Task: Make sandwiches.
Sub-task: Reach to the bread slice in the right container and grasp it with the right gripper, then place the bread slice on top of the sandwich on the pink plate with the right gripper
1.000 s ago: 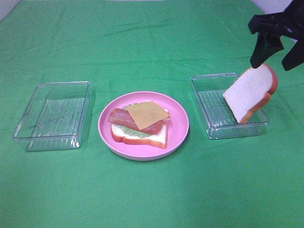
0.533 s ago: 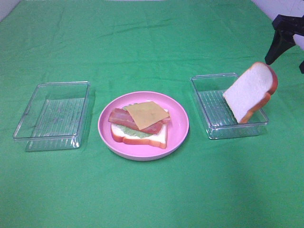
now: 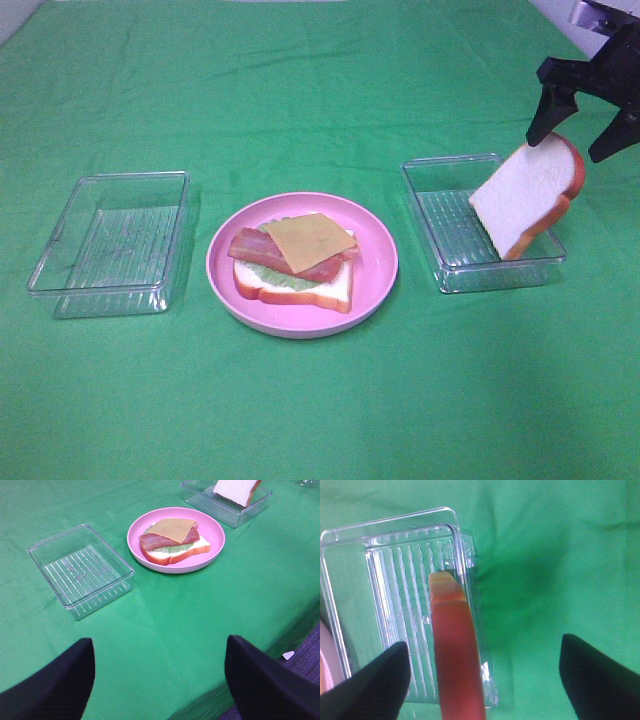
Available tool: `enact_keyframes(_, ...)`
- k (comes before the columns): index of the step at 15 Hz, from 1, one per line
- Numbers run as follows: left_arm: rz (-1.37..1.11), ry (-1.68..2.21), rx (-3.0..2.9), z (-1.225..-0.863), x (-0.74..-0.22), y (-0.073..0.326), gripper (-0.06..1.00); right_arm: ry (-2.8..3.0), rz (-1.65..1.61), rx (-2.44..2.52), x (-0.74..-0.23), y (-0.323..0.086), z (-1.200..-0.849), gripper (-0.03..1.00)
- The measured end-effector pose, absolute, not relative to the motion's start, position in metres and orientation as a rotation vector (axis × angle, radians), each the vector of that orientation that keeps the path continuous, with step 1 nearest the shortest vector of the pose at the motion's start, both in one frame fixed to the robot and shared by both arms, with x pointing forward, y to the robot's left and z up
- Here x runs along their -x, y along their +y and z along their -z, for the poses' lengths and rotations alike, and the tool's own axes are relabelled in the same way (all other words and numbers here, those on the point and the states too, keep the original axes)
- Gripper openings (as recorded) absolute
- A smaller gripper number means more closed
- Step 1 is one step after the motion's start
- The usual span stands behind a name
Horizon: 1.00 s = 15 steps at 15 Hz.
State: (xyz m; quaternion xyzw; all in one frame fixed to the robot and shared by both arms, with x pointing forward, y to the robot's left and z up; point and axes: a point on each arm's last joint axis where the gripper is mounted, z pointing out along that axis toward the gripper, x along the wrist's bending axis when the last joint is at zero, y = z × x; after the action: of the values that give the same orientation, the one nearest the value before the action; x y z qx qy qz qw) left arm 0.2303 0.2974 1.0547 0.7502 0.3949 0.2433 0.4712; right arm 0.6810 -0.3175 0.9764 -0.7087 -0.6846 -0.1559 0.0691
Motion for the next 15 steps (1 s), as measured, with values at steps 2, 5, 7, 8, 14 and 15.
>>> enact_keyframes(2,-0.596,0.967,-1.837,-1.055,-0.23,0.297,0.69,-2.039,0.433,2.115,-0.681,-0.317,-0.966,0.73)
enact_keyframes(5,-0.596,0.967,-1.837,-1.055,-0.23,0.297,0.69,-2.029,0.412,2.104,-0.681,-0.317,-0.961,0.47)
enact_keyframes(7,-0.597,0.967,-1.838,-1.055,-0.23,0.297,0.69,-2.017,0.407,2.09,-0.679,-0.316,-0.963,0.19)
enact_keyframes(8,-0.597,0.967,-1.838,-1.055,-0.23,0.297,0.69,-2.016,0.407,2.088,-0.679,-0.316,-0.963,0.19)
enact_keyframes(14,-0.597,0.967,-1.838,-1.055,-0.23,0.297,0.69,-2.017,0.645,2.033,-0.667,-0.304,-1.022,0.19)
enact_keyframes(15,-0.597,0.967,-1.838,-1.055,-0.23,0.297,0.69,-2.024,0.709,1.986,-0.663,-0.3,-1.035,0.19)
